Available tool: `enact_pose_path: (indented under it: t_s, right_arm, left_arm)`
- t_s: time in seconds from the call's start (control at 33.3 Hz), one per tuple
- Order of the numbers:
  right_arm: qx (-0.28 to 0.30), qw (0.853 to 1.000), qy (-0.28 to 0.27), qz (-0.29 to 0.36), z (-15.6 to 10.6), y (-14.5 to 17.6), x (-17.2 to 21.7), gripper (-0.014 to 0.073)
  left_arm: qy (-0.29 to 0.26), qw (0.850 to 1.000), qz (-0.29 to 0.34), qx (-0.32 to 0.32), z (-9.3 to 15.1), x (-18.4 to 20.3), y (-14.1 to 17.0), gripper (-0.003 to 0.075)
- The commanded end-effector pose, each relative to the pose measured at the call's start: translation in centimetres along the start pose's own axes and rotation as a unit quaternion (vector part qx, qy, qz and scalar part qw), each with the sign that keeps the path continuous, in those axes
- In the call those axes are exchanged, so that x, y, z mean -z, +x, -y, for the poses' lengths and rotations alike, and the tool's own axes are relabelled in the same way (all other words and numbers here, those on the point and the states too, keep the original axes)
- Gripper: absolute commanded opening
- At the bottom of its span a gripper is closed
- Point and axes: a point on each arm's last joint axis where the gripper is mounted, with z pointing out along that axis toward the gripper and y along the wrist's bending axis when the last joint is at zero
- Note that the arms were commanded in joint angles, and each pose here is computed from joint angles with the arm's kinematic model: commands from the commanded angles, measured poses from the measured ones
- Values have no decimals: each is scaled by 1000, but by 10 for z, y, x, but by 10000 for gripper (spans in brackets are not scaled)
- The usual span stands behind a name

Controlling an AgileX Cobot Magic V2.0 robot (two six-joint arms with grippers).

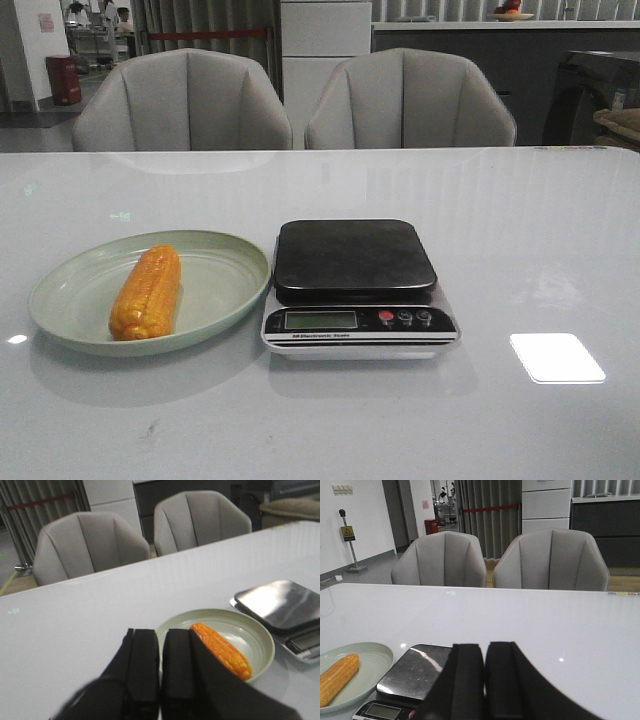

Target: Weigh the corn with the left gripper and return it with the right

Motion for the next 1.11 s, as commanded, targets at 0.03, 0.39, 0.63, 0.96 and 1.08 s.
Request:
enact_pose_path:
  t_s: [0.03,0.39,0.63,0.96,1.08]
  right_arm:
    - [7,999,7,48,0,-16,0,156]
    - [7,999,7,48,0,-16,0,156]
    - [7,999,7,48,0,-16,0,156]
    - [7,999,7,48,0,-16,0,156]
    - [7,999,7,48,0,-16,0,156]
  left_arm:
    - [-28,993,106,40,-1,1,-8,115]
    - [-97,990,71,76,-6,-6,27,115]
    - [-100,988,77,83,-6,-6,26,115]
    - [-103,988,76,83,-7,-6,27,115]
    - [-103,988,76,83,-7,-6,27,115]
